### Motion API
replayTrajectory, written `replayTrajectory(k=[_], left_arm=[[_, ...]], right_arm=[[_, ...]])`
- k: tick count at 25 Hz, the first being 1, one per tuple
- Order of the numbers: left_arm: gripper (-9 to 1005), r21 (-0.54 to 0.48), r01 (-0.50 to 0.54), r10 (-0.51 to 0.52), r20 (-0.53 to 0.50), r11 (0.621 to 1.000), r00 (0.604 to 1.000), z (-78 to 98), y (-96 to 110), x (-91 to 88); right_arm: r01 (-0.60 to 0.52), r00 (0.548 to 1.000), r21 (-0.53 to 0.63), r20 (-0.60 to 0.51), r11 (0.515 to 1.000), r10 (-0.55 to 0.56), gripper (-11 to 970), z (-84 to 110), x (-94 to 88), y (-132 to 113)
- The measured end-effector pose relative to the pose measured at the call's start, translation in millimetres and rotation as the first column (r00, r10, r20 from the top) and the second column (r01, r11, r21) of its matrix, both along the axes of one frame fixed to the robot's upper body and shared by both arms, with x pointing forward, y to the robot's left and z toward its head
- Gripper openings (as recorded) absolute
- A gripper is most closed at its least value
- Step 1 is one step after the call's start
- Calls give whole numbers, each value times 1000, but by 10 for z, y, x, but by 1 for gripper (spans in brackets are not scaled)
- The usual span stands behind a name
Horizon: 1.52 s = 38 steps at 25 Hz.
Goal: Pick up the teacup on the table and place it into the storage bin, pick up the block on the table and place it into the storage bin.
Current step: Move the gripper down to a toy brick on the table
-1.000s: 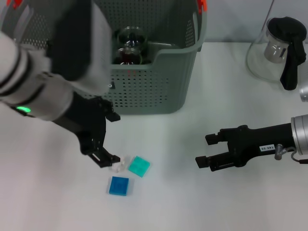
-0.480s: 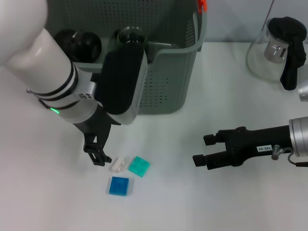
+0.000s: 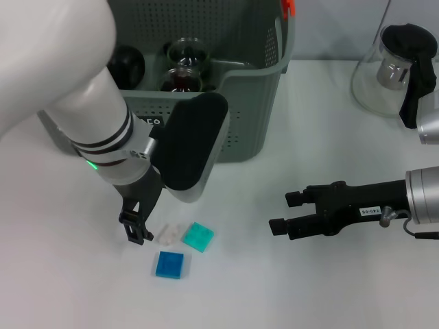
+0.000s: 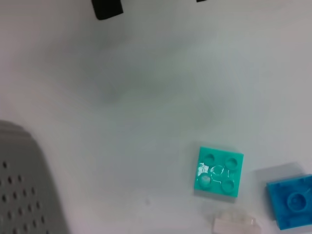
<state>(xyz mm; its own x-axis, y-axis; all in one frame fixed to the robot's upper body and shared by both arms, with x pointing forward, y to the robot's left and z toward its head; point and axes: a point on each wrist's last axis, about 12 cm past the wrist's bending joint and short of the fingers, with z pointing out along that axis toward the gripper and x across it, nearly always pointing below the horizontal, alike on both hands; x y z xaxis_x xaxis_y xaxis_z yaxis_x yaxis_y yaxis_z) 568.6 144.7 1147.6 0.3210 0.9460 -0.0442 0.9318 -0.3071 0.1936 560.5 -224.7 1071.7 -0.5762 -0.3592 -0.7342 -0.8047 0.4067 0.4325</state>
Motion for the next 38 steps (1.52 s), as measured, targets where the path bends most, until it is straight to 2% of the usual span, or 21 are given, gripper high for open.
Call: replayTrajectory(k=[11, 24, 38], left_arm=[[933, 37, 70, -69, -21, 997, 997, -135, -147, -24], [914, 43, 73, -72, -28, 996, 997, -199, -174, 10], [795, 47, 85, -82, -56, 995, 995, -267, -213, -7]], right_arm=[[5, 1000, 7, -6, 1000, -5, 914, -12, -9, 7], [4, 1000, 7, -6, 1000, -4, 915, -12, -9, 7], [5, 1000, 7, -7, 1000, -5, 915, -24, -24, -5]])
